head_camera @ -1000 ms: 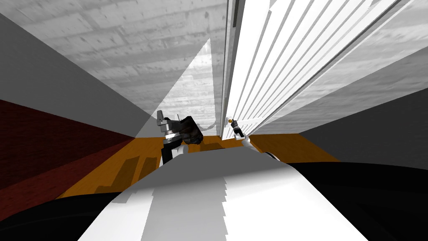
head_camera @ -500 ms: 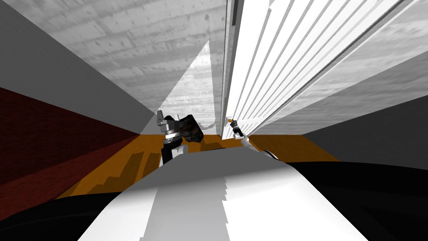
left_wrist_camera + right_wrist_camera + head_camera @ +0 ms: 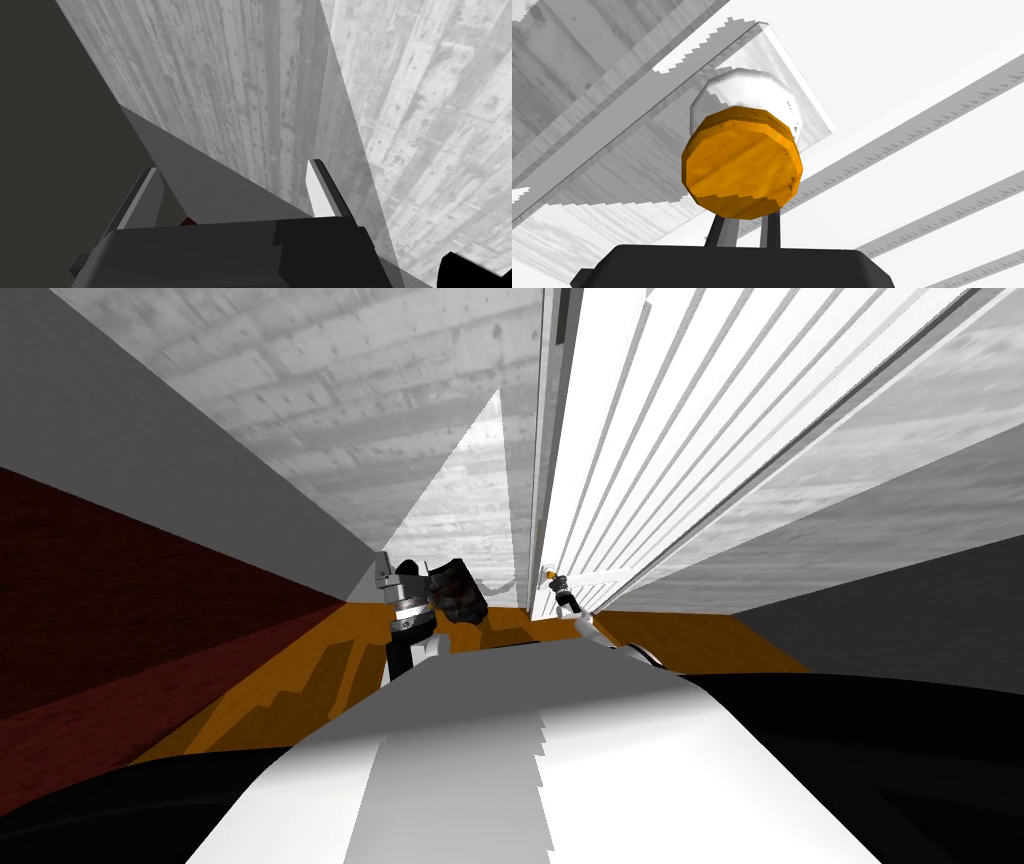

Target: Pull the door open

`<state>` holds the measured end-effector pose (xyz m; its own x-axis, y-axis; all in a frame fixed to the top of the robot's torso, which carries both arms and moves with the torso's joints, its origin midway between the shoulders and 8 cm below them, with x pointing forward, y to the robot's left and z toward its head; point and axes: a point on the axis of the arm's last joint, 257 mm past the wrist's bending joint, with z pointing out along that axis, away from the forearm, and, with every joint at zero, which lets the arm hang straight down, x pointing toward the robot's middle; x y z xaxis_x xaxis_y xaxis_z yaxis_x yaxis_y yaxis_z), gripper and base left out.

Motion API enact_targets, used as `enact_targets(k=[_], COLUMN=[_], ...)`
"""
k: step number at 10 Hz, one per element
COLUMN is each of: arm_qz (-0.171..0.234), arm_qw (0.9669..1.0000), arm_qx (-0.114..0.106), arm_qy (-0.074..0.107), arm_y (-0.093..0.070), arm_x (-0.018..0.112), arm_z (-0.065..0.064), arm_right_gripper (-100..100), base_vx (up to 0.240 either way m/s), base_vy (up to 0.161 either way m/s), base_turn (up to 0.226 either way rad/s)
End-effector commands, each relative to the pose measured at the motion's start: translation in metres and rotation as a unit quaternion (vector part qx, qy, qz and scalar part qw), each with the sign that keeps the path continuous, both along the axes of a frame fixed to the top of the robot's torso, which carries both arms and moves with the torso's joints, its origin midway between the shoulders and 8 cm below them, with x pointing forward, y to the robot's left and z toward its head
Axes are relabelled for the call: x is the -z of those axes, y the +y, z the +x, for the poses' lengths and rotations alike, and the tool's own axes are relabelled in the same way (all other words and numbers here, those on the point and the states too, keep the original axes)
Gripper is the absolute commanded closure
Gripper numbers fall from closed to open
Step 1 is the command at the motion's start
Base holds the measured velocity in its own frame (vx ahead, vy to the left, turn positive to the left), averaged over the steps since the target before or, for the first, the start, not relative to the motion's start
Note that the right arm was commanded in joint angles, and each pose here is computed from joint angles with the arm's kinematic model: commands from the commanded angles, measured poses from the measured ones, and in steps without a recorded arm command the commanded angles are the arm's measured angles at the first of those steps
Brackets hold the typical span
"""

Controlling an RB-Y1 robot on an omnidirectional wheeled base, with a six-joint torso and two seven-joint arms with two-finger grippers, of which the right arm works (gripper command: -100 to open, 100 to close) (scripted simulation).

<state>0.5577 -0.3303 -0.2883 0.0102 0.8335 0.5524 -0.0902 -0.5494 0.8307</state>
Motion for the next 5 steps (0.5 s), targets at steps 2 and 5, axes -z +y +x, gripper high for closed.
enact_targets(k=[2,5], arm_qz=[0.068,0.108], arm_qw=[0.9975,0.994], arm_qx=[-0.011,-0.01], arm_qy=[-0.013,-0.013], arm_y=[0.0174,0.0171], arm_x=[-0.0083,-0.0073], arm_z=[0.0091,0.0115], arm_right_gripper=[100,100], base_vx=[-0.069,-0.056], base_vy=[-0.05,-0.029], base_turn=[0.123,0.043])
